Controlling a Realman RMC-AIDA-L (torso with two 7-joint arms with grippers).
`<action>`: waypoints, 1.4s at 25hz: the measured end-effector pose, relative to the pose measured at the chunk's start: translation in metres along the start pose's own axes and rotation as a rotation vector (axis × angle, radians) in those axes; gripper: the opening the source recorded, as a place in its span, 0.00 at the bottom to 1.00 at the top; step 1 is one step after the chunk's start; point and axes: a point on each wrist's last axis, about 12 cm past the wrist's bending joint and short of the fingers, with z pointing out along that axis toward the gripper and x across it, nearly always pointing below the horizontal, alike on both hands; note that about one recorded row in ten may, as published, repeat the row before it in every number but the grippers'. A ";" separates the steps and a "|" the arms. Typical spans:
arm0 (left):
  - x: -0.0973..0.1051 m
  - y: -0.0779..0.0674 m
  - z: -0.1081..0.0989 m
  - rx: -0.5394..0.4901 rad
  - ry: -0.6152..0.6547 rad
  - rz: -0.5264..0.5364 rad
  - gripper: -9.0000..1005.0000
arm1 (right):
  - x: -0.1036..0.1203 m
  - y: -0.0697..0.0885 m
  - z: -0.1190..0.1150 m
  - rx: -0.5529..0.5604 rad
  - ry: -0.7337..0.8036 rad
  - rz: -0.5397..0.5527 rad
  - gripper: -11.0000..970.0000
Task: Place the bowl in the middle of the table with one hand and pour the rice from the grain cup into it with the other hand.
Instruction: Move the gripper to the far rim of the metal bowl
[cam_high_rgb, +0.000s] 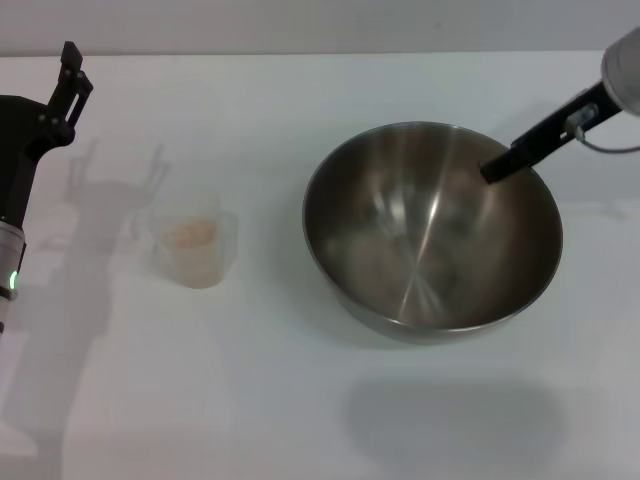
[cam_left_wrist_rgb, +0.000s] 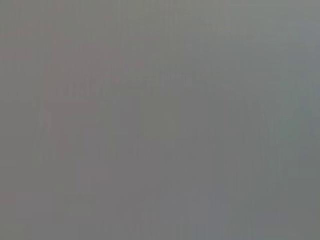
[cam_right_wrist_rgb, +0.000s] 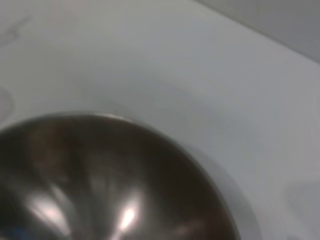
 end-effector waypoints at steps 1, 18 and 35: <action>0.000 0.000 0.000 0.000 0.000 0.000 0.87 | 0.001 0.000 0.002 -0.002 0.007 -0.001 0.71; 0.001 0.001 -0.002 -0.004 0.005 0.001 0.87 | 0.009 0.000 0.025 -0.026 0.023 0.009 0.51; 0.000 0.001 -0.001 -0.002 -0.003 0.001 0.87 | 0.005 -0.001 0.022 -0.018 -0.027 0.000 0.04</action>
